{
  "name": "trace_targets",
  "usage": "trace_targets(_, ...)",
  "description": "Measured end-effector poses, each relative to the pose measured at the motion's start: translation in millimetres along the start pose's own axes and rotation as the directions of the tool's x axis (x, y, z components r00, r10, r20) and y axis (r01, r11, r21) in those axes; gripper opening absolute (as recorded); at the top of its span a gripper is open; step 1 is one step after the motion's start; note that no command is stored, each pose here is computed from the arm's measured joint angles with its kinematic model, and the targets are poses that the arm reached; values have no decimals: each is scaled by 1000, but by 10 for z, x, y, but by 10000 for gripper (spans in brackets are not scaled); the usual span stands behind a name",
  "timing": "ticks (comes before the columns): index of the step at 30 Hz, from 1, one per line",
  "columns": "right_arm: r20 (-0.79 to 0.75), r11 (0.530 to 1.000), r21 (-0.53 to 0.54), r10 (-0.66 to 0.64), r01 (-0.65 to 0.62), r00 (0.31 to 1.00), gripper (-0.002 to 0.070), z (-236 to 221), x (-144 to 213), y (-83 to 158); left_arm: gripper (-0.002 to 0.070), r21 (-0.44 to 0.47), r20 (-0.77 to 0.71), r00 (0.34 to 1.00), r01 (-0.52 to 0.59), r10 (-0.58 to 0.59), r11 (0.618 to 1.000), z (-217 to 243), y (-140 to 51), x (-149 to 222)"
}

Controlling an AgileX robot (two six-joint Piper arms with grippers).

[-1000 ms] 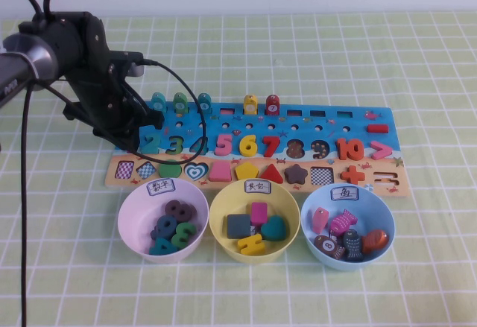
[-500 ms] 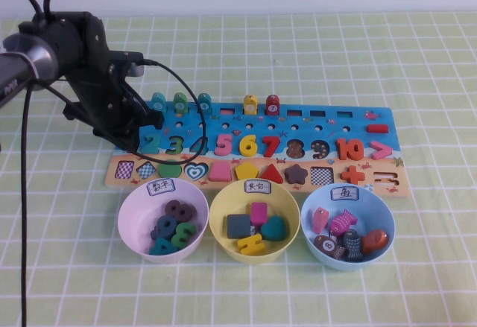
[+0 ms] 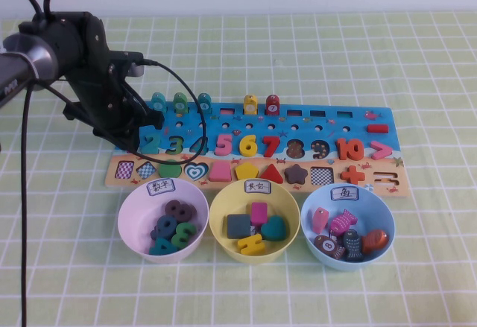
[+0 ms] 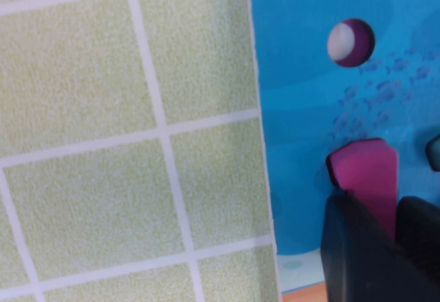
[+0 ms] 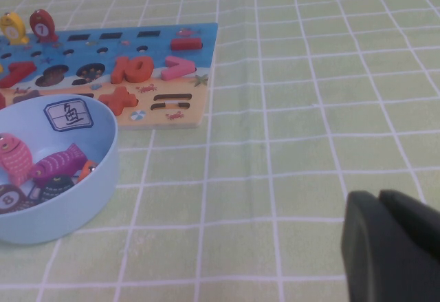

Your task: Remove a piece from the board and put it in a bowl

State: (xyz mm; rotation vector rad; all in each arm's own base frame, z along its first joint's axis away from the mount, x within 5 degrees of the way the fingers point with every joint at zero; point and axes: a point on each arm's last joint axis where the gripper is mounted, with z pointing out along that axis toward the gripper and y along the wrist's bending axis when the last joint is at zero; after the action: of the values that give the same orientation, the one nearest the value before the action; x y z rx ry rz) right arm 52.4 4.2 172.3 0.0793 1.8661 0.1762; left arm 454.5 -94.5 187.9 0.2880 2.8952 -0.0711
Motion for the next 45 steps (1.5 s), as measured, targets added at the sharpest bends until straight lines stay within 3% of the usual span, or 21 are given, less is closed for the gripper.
trace_targets(6, 2, 1000, -12, 28, -28, 1000, -19, 0, -3, 10, 74, -2, 0, 1000, -3, 3, 1000, 0, 2, 0)
trace_targets(9, 13, 969, -92, 230, -228, 973, -19, -4, -31, 79, 74, -11, 0, 1000, -9, 9, 1000, 0, 10, 0)
trace_targets(11, -4, 881, -171, 446, -440, 895, -19, -13, -66, 142, 72, -11, 0, 1000, -11, 11, 1000, 0, 10, 0)
trace_targets(13, -36, 748, -235, 631, -620, 775, -19, -26, -111, 187, 72, -15, 0, 1000, -16, 16, 1000, 0, 14, 0)
trace_targets(16, -87, 564, -285, 790, -775, 606, -19, -41, -161, 219, 72, -18, 0, 1000, -18, 18, 1000, 0, 16, 0)
trace_targets(18, -99, 508, -296, 826, -809, 555, -19, -45, -177, 223, 72, -19, 0, 1000, -19, 19, 1000, 0, 17, 0)
trace_targets(21, -83, 483, -304, 845, -821, 528, -19, -47, -198, 209, 72, -25, -1, 1000, -23, 23, 999, 0, 23, 0)
trace_targets(24, -73, 505, -306, 833, -807, 548, -19, -46, -199, 207, 72, -25, -1, 1000, -23, 23, 999, 0, 23, 0)
trace_targets(26, -57, 575, -308, 784, -758, 618, -19, -46, -190, 213, 72, -25, -1, 1000, -23, 23, 999, 0, 23, 0)
trace_targets(31, -84, 696, -299, 662, -653, 745, -19, -59, -210, 267, 72, -25, -1, 1000, -25, 25, 999, 0, 23, 0)
trace_targets(37, -230, 879, -188, 395, -439, 890, -19, 45, -718, 390, 72, -25, -1, 1000, -25, 25, 999, 0, 23, 0)
trace_targets(41, -359, 954, -147, 194, -261, 913, -19, 264, -1232, 474, 72, -25, -1, 1000, -25, 25, 999, 0, 23, 0)
trace_targets(45, -475, 987, -120, 39, -108, 879, -19, 552, -1584, 500, 72, -25, -1, 1000, -25, 25, 999, 0, 23, 0)
